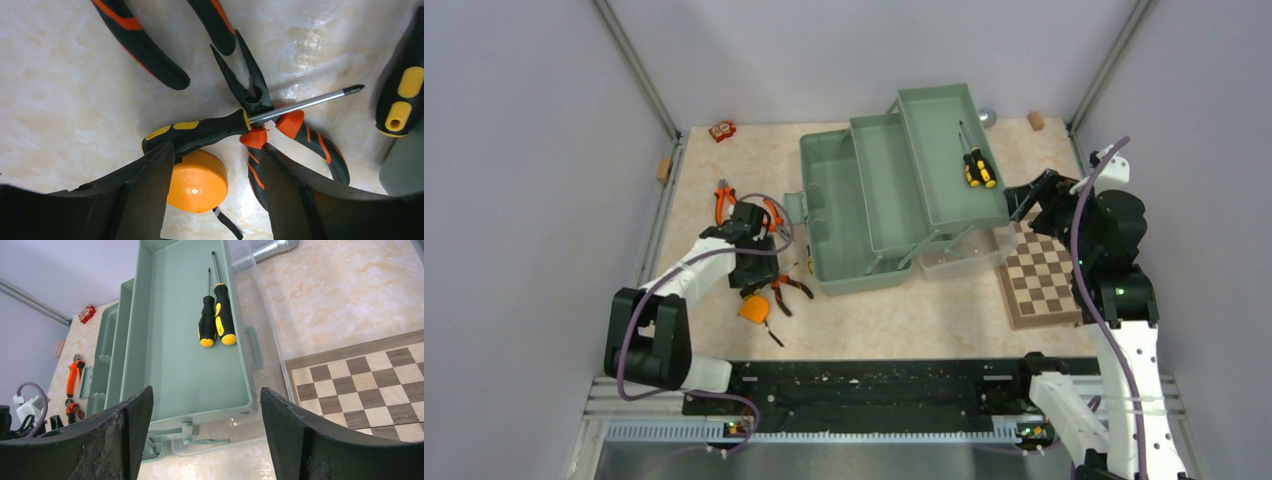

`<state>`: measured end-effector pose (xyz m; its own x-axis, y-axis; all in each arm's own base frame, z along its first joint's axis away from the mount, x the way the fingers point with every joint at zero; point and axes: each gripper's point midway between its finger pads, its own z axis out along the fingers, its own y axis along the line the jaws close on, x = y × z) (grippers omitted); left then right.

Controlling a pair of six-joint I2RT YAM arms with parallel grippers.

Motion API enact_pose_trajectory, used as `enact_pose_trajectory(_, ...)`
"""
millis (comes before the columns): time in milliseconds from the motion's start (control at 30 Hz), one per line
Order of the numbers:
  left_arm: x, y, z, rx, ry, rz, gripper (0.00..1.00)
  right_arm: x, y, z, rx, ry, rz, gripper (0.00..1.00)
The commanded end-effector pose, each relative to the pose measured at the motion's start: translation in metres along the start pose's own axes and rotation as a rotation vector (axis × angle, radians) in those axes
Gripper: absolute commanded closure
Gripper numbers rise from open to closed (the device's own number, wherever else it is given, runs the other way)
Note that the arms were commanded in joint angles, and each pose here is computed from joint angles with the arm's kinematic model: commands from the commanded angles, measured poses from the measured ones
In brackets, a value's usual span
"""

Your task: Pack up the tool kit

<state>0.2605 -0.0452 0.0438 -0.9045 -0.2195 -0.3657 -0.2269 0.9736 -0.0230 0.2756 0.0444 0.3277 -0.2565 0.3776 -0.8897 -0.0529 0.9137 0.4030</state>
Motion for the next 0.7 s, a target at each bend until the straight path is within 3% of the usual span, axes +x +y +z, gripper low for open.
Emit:
enact_pose_trajectory(0, -0.009, -0.023, -0.002, 0.125, -0.002, 0.039, 0.31, -0.012, 0.009, -0.004, -0.034, -0.05, -0.012, 0.22)
enact_pose_trajectory(367, -0.038, -0.057, -0.007, 0.279, -0.06, 0.172, 0.37, -0.011, 0.009, -0.002, -0.036, -0.046, -0.012, 0.22)
enact_pose_trajectory(667, -0.043, -0.071, 0.01, 0.286, -0.06, 0.312, 0.42, -0.01, 0.008, -0.004, -0.034, -0.048, -0.01, 0.21)
